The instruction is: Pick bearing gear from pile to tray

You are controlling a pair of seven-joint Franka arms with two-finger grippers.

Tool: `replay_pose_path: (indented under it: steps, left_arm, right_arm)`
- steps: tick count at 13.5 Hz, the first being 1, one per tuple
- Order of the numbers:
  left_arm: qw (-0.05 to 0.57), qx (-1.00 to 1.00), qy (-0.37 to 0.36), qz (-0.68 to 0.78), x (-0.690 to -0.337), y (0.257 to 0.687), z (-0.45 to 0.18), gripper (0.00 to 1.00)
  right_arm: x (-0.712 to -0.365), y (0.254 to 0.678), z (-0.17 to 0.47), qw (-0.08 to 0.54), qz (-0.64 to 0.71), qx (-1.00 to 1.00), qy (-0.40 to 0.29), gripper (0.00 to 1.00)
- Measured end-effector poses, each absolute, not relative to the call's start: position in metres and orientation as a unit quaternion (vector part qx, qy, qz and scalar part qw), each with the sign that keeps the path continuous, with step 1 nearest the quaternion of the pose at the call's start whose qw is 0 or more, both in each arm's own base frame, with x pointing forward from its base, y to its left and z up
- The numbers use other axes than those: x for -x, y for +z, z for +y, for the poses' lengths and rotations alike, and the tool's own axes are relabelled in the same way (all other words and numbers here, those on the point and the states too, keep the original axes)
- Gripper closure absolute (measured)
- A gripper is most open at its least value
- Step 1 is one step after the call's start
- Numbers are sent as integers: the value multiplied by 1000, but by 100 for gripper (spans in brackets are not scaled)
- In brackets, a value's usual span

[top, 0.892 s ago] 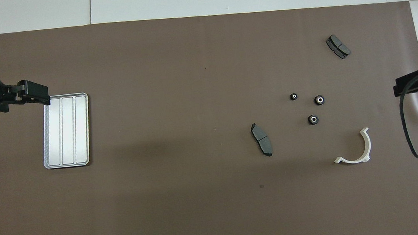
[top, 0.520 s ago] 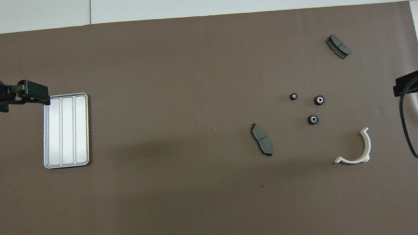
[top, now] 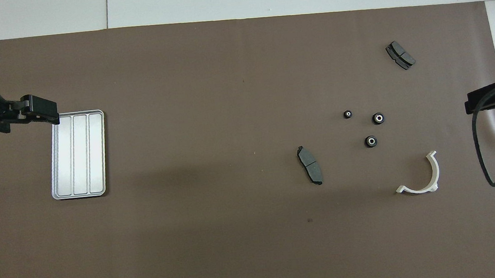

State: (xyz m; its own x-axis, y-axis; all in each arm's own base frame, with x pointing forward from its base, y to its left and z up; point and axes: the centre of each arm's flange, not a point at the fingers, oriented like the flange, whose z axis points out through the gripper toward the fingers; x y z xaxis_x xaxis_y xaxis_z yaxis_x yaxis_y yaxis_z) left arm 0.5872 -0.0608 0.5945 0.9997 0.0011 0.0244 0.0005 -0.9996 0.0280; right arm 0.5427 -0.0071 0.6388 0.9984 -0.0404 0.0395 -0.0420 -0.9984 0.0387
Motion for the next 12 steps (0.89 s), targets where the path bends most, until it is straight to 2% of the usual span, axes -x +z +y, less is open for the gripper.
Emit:
replay_pose_path:
  steps: [3, 8, 12]
  left_arm:
    - [14, -1000, 12, 0, -587, 595, -61, 0]
    - [14, -1000, 12, 0, -587, 594, -61, 0]
    - [14, -1000, 13, -2, -587, 595, -63, 0]
  right_arm:
    - [-557, 607, -5, 18, -17, -999, 47, 0]
    - [-581, 505, -2, 15, -12, -998, 53, 0]
    - [-587, 421, -1, 14, 6, -998, 54, 0]
